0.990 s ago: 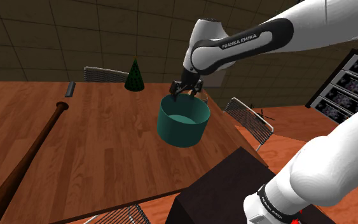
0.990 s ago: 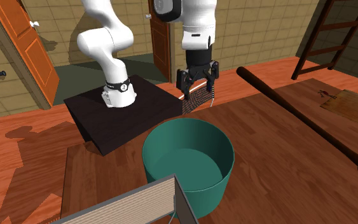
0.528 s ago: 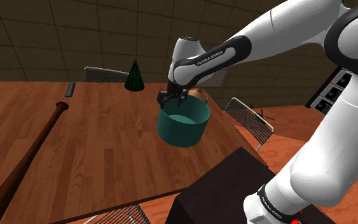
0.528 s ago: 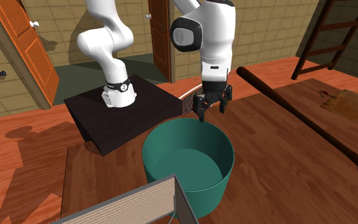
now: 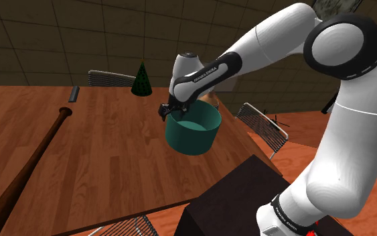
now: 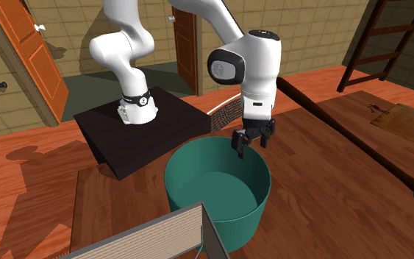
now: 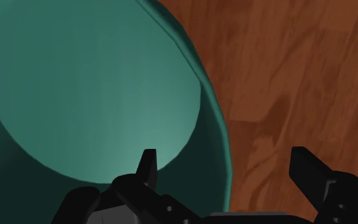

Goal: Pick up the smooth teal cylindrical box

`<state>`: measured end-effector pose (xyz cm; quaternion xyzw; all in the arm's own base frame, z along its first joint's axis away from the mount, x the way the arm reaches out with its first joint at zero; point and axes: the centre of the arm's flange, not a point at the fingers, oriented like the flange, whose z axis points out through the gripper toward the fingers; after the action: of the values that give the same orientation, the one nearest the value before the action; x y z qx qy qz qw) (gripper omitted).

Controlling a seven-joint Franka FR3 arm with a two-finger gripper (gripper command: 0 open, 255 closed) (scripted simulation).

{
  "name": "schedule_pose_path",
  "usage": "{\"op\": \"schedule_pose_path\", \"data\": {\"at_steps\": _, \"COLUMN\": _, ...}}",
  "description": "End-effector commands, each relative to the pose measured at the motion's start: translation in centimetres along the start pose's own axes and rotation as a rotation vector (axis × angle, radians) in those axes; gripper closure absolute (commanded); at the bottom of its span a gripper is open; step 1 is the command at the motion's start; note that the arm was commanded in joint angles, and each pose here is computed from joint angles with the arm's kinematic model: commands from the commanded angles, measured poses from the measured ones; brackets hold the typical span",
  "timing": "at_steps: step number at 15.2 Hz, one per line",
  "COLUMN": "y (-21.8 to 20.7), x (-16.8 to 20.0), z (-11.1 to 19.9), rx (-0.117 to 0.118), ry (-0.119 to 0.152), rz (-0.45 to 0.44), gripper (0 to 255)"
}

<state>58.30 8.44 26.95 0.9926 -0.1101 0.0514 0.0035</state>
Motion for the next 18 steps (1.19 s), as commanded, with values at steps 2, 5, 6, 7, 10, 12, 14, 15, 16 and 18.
{"op": "schedule_pose_path", "data": {"at_steps": 2, "y": 0.0, "x": -0.2, "z": 1.6, "rx": 0.000, "ry": 0.000, "rz": 0.000, "gripper": 0}}
{"op": "schedule_pose_path", "data": {"at_steps": 5, "y": 0.1, "x": -0.3, "z": 2.0, "rx": 0.000, "ry": 0.000, "rz": 0.000, "gripper": 255}}
{"op": "schedule_pose_path", "data": {"at_steps": 6, "y": 0.0, "x": -0.2, "z": 1.9, "rx": 0.000, "ry": 0.000, "rz": 0.000, "gripper": 255}}
{"op": "schedule_pose_path", "data": {"at_steps": 7, "y": 0.0, "x": -0.2, "z": 1.9, "rx": 0.000, "ry": 0.000, "rz": 0.000, "gripper": 255}}
{"op": "schedule_pose_path", "data": {"at_steps": 10, "y": 0.1, "x": -0.2, "z": 1.8, "rx": 0.000, "ry": 0.000, "rz": 0.000, "gripper": 255}}
{"op": "schedule_pose_path", "data": {"at_steps": 12, "y": 0.1, "x": -0.2, "z": 1.8, "rx": 0.000, "ry": 0.000, "rz": 0.000, "gripper": 255}}
{"op": "schedule_pose_path", "data": {"at_steps": 14, "y": 0.0, "x": -0.2, "z": 1.9, "rx": 0.000, "ry": 0.000, "rz": 0.000, "gripper": 255}}
{"op": "schedule_pose_path", "data": {"at_steps": 15, "y": 0.0, "x": -0.2, "z": 1.3, "rx": 0.000, "ry": 0.000, "rz": 0.000, "gripper": 255}}
{"op": "schedule_pose_path", "data": {"at_steps": 16, "y": 0.0, "x": -0.1, "z": 0.8, "rx": 0.000, "ry": 0.000, "rz": 0.000, "gripper": 255}}
{"op": "schedule_pose_path", "data": {"at_steps": 18, "y": 0.0, "x": 0.0, "z": -0.2, "rx": 0.000, "ry": 0.000, "rz": 0.000, "gripper": 255}}
